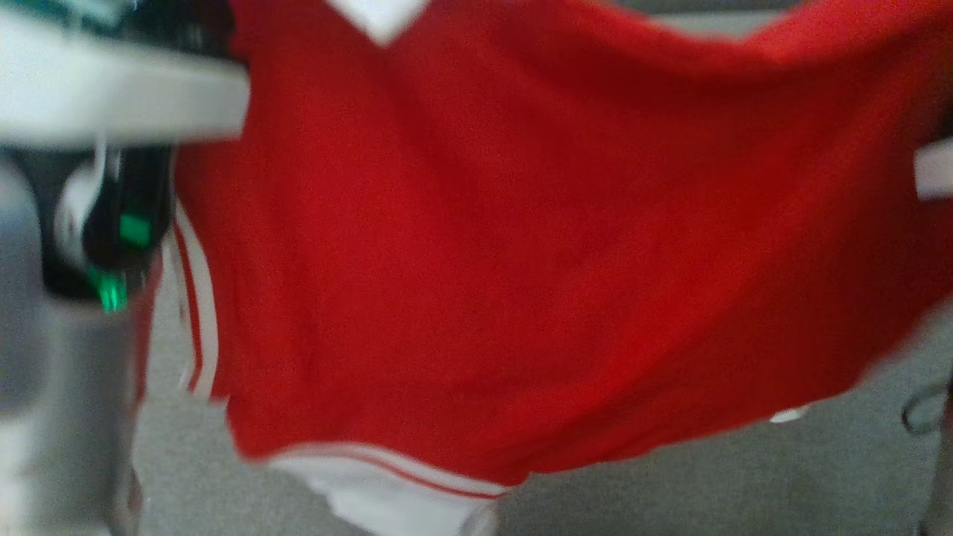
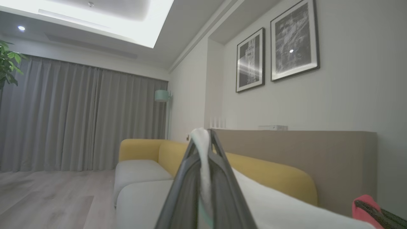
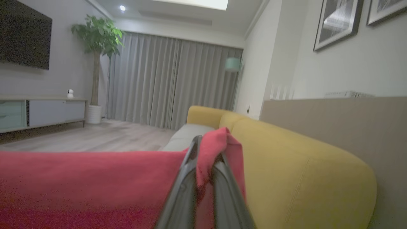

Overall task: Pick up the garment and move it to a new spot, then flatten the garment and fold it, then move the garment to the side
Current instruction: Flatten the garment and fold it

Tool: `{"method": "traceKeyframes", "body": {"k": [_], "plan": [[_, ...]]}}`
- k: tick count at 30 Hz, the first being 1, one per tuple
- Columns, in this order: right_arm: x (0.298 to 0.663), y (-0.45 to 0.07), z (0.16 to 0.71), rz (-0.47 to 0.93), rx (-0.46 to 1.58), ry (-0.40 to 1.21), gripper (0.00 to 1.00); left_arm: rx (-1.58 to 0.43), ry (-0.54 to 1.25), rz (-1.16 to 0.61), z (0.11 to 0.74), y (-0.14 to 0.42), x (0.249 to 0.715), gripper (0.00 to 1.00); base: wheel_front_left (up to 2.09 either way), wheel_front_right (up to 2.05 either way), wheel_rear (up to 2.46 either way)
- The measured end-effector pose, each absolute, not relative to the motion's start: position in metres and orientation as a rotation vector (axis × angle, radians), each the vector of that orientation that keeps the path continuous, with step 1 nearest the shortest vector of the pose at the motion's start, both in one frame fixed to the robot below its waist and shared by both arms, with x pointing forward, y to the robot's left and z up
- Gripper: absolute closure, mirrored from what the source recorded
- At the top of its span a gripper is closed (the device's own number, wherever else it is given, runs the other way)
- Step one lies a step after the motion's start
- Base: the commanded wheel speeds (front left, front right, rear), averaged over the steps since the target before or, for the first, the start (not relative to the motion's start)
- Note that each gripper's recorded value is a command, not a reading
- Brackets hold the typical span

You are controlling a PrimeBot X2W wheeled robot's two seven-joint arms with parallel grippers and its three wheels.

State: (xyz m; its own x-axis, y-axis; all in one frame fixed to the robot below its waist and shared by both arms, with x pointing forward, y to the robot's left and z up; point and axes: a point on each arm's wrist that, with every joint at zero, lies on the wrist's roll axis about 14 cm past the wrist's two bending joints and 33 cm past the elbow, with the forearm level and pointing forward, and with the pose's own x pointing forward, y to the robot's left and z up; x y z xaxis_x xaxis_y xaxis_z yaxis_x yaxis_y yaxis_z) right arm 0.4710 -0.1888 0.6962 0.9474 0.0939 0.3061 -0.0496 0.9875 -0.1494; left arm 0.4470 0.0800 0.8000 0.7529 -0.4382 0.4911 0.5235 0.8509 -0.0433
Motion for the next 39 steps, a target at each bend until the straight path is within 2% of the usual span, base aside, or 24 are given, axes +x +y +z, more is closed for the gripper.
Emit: {"method": "traceKeyframes", "body": {"k": [5,10,17,22,27,28,33,39], "plan": [[0.541,-0.183,0.666,0.096,-0.177,-0.206,1.00,-0.088,-0.346,-0.473,0.759,0.077,0.528,1.00,0.00,0.00,0.00],[0.598,-0.167,0.660,0.127,-0.228,-0.182,1.00,-0.012,-0.358,-0.403,0.753,0.082,0.589,1.00,0.00,0.00,0.00],[0.641,-0.165,0.648,0.111,-0.269,-0.130,1.00,-0.048,-0.407,-0.359,0.759,0.079,0.626,1.00,0.00,0.00,0.00],[0.666,-0.160,0.632,0.109,-0.258,-0.111,1.00,-0.092,-0.369,-0.366,0.734,0.076,0.644,1.00,0.00,0.00,0.00],[0.675,-0.148,0.553,0.152,-0.239,0.014,1.00,-0.168,-0.235,-0.390,0.659,0.072,0.653,1.00,0.00,0.00,0.00],[0.675,-0.148,0.553,0.152,-0.239,0.014,1.00,-0.168,-0.235,-0.390,0.659,0.072,0.653,1.00,0.00,0.00,0.00],[0.661,-0.145,0.472,0.174,-0.194,0.139,1.00,-0.256,-0.099,-0.359,0.573,0.084,0.643,1.00,0.00,0.00,0.00],[0.630,-0.159,0.438,0.132,-0.096,0.167,1.00,-0.367,-0.102,-0.308,0.545,0.102,0.609,1.00,0.00,0.00,0.00]]}}
